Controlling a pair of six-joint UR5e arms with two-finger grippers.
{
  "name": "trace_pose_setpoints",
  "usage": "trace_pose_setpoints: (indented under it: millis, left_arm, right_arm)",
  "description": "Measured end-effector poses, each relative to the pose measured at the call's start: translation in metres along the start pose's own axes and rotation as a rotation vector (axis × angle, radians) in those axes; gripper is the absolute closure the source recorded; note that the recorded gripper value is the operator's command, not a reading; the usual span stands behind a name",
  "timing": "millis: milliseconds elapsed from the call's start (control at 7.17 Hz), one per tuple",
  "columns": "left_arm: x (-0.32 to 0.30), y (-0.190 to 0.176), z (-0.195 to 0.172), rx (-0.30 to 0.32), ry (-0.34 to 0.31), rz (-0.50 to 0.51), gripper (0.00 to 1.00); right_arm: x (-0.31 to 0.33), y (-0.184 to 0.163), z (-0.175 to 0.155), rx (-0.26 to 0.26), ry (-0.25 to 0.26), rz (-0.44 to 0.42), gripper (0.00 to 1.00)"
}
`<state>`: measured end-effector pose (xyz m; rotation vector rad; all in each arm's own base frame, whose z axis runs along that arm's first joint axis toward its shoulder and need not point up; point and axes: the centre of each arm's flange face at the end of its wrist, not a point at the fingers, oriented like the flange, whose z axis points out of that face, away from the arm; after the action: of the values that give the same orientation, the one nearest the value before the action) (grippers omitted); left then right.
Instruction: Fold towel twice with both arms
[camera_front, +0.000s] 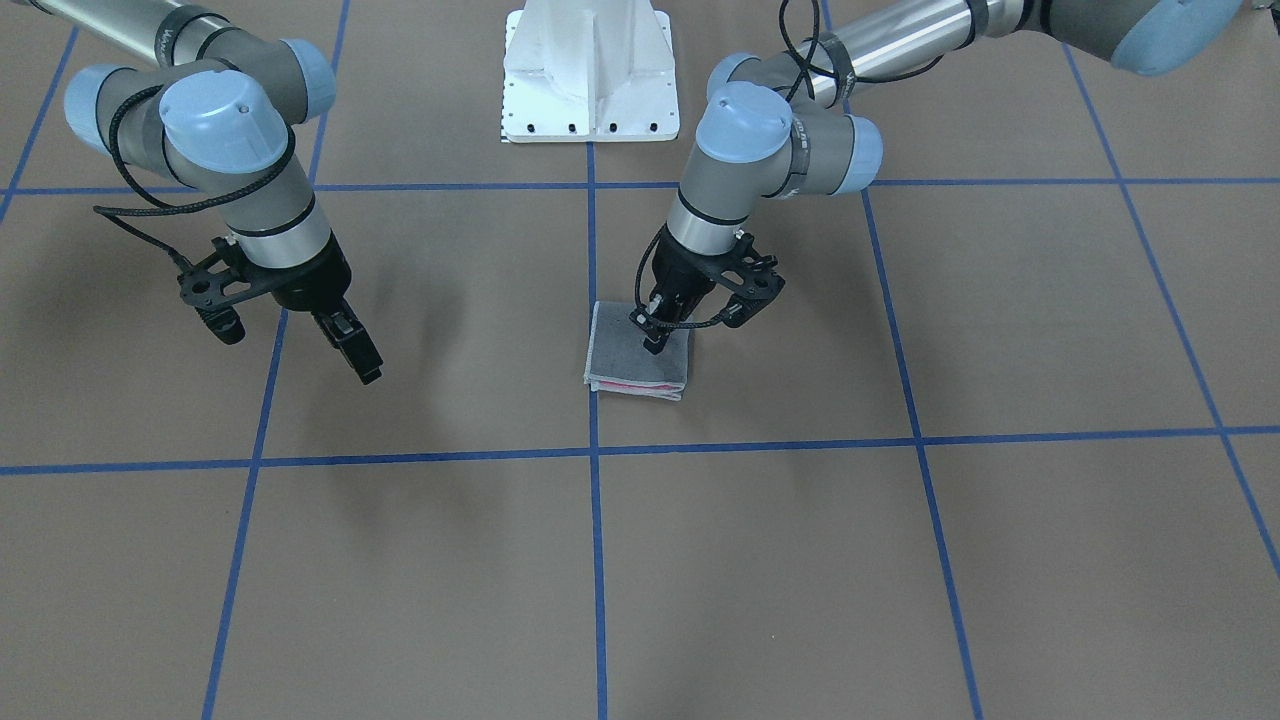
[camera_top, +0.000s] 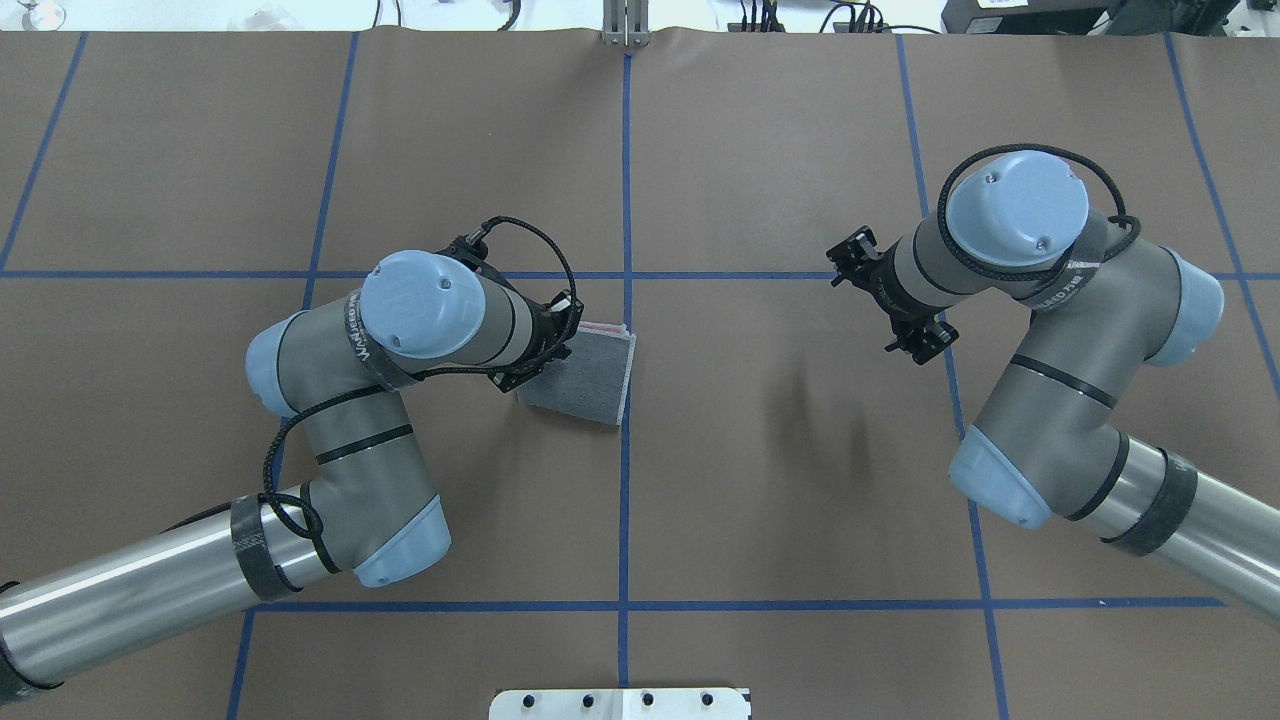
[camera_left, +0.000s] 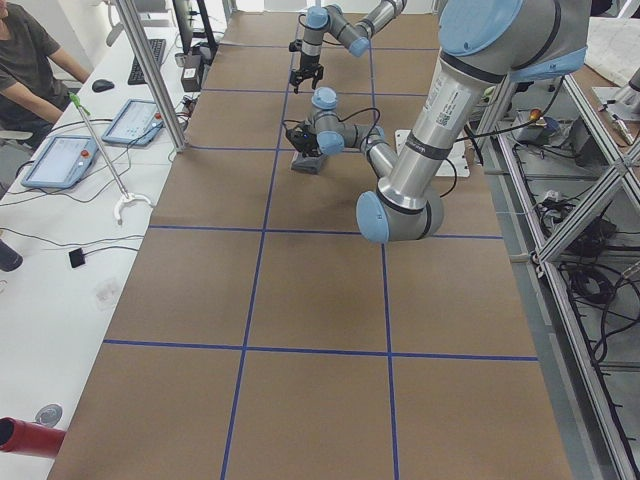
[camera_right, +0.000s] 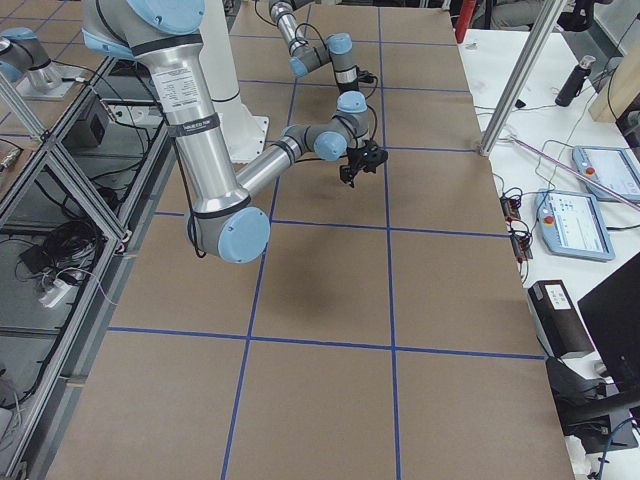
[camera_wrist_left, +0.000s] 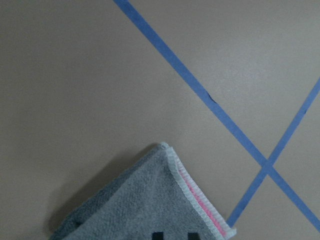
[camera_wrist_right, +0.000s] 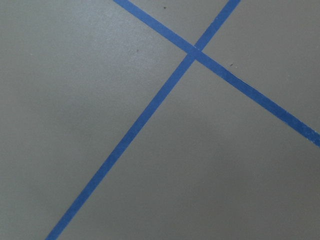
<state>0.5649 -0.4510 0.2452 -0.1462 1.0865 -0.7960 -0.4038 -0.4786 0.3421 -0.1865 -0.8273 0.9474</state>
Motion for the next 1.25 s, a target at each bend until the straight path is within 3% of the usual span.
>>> trace_pose_setpoints:
  millis: [1255]
  left_arm:
    - [-0.072,-0.022,-0.016,-0.080,-0.098,-0.013,1.00]
  right_arm:
    - [0.004,-0.001,0.005,0.004,0.009,0.005,0.00]
